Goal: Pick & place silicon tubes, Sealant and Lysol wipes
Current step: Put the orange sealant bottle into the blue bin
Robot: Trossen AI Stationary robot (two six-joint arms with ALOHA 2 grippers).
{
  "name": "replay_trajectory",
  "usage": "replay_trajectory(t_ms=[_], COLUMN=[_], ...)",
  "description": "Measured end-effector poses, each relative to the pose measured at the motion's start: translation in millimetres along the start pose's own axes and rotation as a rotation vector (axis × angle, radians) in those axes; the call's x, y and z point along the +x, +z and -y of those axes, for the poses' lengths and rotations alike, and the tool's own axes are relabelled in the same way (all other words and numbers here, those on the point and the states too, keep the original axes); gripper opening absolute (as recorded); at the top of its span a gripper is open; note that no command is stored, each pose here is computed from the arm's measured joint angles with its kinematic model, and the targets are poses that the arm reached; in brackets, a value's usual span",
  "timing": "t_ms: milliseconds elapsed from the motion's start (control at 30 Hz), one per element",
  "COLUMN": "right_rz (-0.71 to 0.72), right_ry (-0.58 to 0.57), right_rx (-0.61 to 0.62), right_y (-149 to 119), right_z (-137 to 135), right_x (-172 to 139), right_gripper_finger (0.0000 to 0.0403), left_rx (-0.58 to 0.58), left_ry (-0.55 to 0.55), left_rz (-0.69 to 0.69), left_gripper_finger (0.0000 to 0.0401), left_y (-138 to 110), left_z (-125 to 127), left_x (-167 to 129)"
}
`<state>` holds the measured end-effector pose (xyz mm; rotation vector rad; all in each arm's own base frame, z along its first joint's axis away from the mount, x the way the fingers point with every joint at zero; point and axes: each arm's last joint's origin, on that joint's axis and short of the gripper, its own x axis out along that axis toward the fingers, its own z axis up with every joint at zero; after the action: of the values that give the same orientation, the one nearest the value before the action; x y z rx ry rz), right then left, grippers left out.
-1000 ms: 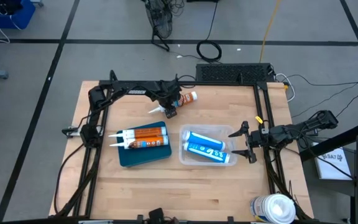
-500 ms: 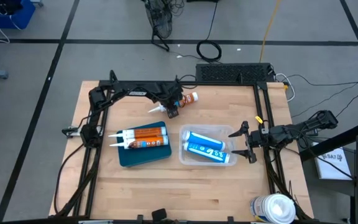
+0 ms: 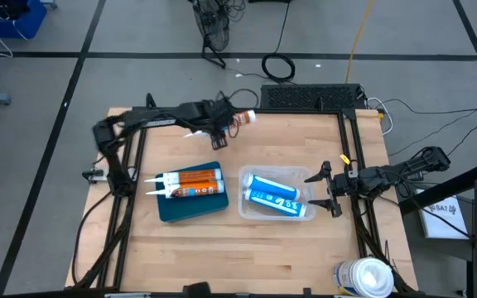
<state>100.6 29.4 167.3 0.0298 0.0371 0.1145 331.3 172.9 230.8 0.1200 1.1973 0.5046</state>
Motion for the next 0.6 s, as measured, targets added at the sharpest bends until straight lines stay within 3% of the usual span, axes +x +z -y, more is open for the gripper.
replay_trajectory(t_ms=[167, 300, 467, 600], right_rz=[0.0, 0.0, 0.0, 0.0], right_ry=[0.0, 0.0, 0.0, 0.0], right_rx=[0.0, 0.0, 0.0, 0.0], right_y=[0, 0, 0, 0], right_z=[0, 0, 0, 0], right_x=[0, 0, 0, 0], right_gripper_finger=[0.0325, 0.0325, 0.0325, 0.0325], left_rx=[-0.05, -0.11, -0.256, -0.314], left_ry=[0.113, 0.162, 0.089, -0.053], left_rz=[0.104, 0.146, 0.176, 0.099], left_gripper_finger=[0.0206, 0.0206, 0.0205, 0.0205], left_y=[-9, -30, -63, -85], left_z=[-5, 5, 27, 56], left_x=[-80, -138, -192, -212])
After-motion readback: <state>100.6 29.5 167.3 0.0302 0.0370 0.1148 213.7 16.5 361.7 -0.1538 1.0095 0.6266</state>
